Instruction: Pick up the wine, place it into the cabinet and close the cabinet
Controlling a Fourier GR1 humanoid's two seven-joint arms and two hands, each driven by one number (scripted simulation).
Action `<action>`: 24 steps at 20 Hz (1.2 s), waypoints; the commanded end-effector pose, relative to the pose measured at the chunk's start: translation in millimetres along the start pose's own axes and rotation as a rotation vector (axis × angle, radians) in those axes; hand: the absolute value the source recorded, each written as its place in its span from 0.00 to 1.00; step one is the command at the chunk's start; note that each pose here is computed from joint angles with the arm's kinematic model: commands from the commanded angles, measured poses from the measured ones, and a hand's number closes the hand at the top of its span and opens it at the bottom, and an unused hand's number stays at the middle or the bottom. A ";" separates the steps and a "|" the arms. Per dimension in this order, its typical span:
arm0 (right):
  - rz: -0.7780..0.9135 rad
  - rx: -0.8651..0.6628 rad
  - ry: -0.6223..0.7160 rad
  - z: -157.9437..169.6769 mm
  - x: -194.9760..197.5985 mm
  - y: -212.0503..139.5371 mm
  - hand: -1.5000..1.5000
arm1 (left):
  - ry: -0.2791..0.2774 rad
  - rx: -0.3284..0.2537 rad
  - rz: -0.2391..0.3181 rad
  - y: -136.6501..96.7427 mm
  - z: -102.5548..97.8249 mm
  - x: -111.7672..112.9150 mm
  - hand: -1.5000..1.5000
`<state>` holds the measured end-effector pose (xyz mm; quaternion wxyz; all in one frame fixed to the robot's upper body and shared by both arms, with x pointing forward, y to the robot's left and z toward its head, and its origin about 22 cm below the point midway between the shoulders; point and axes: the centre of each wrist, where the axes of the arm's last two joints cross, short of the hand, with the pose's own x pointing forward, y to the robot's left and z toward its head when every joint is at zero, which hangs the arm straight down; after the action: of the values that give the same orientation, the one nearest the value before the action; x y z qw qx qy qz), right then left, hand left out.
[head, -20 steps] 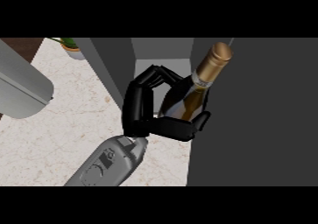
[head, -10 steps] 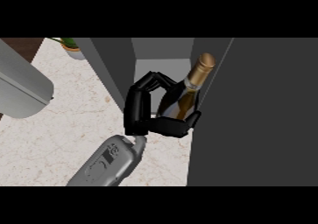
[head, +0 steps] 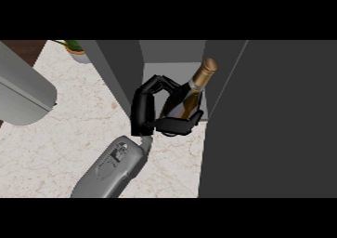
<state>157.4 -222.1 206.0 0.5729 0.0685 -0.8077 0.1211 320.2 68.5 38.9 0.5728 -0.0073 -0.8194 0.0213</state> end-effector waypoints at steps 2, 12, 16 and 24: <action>-0.036 0.040 -0.039 25.9 25.6 0.0 0.00 | -0.014 0.029 -0.007 20.5 -13.5 -11.1 1.00; -0.043 0.028 -0.057 16.1 5.4 0.0 0.00 | 0.020 0.044 0.016 11.8 -36.6 -13.7 1.00; -0.067 0.006 -0.052 12.9 3.1 -2.6 0.00 | 0.052 0.048 0.022 32.6 -61.0 -13.3 1.00; -0.061 0.021 -0.051 18.0 10.4 9.6 0.00 | 0.093 0.060 -0.031 41.0 -68.9 -33.6 1.00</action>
<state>156.3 -223.9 199.2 0.5736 0.0753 -0.8075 0.1149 382.1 97.8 31.6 0.6022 0.0057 -0.7972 0.0424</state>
